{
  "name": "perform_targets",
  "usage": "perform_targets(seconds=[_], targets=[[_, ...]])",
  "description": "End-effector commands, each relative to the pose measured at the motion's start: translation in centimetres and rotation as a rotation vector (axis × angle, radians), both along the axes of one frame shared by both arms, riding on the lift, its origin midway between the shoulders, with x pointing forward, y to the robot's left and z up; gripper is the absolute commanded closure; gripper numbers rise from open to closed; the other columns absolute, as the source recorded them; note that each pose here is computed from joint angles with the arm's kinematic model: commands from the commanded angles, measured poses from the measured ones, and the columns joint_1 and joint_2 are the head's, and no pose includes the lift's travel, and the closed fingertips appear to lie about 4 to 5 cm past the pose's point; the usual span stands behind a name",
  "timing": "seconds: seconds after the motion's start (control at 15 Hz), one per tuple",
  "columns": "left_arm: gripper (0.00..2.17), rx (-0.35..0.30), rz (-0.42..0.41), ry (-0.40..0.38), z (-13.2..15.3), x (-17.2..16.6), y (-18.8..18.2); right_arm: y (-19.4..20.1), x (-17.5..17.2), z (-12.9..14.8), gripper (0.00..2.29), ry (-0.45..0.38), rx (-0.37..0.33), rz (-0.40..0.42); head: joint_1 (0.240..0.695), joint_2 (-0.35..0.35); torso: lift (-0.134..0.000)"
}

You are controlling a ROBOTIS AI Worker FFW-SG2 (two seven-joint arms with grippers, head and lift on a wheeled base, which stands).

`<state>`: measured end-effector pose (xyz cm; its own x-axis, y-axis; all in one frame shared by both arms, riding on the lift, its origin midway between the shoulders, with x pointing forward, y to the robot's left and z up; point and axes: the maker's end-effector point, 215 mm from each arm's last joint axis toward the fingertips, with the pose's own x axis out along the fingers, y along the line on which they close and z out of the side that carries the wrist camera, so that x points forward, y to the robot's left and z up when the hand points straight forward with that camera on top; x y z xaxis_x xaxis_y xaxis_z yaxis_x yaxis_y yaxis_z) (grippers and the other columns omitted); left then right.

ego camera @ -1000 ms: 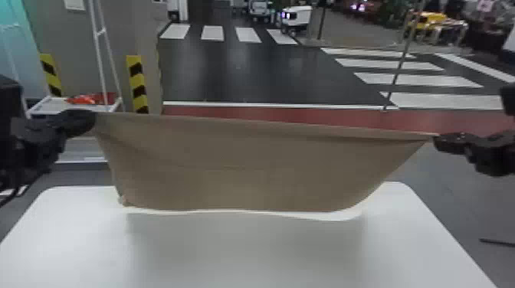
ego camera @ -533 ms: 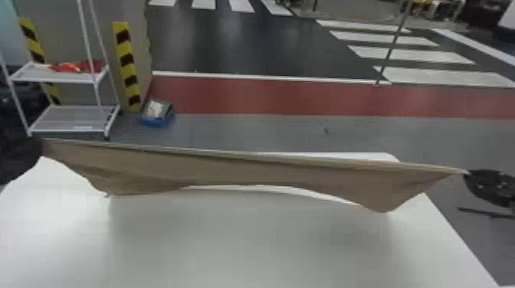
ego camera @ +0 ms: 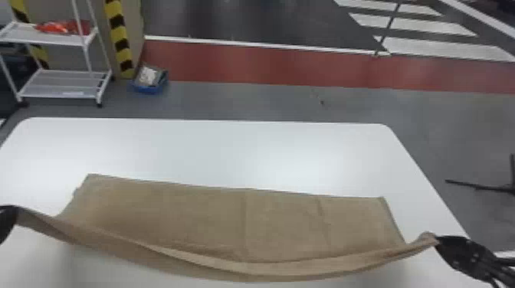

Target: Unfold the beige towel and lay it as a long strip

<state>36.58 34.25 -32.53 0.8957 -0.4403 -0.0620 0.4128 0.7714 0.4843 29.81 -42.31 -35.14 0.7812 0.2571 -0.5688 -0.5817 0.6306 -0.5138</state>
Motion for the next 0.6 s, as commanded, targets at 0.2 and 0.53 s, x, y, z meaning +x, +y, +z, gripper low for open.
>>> perform_targets(seconds=[0.2, 0.53], targets=[[1.71, 0.026, 0.028, 0.05, -1.6, 3.0, 0.3, -1.2, 3.8, -2.5, 2.26, 0.087, 0.03, -0.041, 0.695, -0.129, -0.111], [1.71, 0.02, 0.065, 0.121, -2.4, 10.6, 0.1, -1.2, 9.4, -3.1, 2.26, 0.149, 0.04, -0.068, 0.695, -0.13, -0.111]])
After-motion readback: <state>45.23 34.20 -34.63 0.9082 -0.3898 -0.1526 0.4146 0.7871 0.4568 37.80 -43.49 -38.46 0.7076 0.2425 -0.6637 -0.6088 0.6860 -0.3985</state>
